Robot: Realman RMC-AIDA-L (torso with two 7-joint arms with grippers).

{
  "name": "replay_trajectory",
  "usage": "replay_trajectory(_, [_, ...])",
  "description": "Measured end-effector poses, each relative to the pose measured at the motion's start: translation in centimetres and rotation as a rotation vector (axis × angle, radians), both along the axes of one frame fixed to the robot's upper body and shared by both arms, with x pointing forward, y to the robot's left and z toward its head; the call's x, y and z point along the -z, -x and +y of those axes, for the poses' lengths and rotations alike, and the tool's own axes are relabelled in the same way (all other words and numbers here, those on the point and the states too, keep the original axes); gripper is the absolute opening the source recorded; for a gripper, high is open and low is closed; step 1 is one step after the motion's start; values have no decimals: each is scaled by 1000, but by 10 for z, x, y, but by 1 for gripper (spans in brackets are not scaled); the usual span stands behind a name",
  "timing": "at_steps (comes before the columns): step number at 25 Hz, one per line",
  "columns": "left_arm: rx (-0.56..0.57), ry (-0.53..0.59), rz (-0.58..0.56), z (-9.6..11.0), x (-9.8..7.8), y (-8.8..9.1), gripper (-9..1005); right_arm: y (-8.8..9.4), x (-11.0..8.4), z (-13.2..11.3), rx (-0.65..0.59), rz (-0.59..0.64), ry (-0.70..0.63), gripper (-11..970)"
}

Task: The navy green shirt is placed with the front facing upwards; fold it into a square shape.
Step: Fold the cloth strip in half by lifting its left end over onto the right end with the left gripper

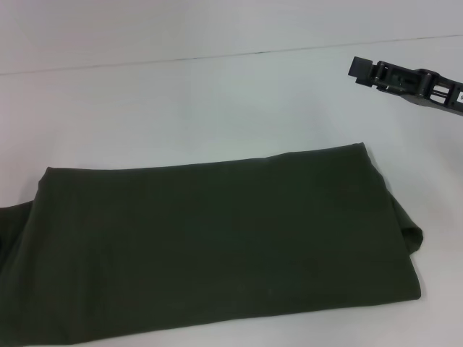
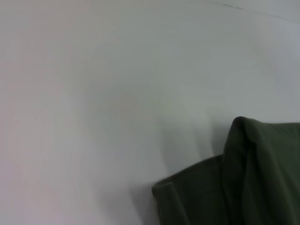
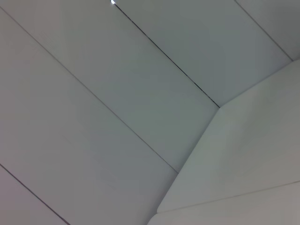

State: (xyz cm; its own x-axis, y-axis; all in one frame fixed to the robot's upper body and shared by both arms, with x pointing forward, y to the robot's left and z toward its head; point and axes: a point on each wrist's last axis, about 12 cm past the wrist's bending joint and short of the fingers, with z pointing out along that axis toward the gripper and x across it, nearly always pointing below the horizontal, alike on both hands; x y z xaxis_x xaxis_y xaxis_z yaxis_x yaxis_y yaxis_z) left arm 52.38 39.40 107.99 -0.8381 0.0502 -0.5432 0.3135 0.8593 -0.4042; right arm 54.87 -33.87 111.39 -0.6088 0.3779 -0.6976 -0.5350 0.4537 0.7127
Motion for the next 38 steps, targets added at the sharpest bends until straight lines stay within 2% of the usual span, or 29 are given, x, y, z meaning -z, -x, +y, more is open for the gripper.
replay_trajectory(6, [-3, -3, -1, 0, 0, 0, 242, 0, 0, 0, 1, -1, 1, 887])
replay_trajectory(14, [-6, 3, 4, 0, 0, 0, 259, 0, 0, 0, 2, 0, 1, 886])
replay_trajectory(25, [-8, 18, 10, 0, -3, -1, 360, 0, 0, -1, 3, 1, 2, 886])
replay_trajectory(31, [-28, 13, 4, 3, -6, -2, 570, 0, 0, -1, 5, 1, 1, 886])
replay_trajectory(36, [-32, -1, 4, 5, -7, -2, 801, 1, 0, -2, 7, 1, 0, 886])
replay_trajectory(38, [-33, -7, 7, 6, -7, -1, 834, 1, 0, -2, 7, 1, 0, 886])
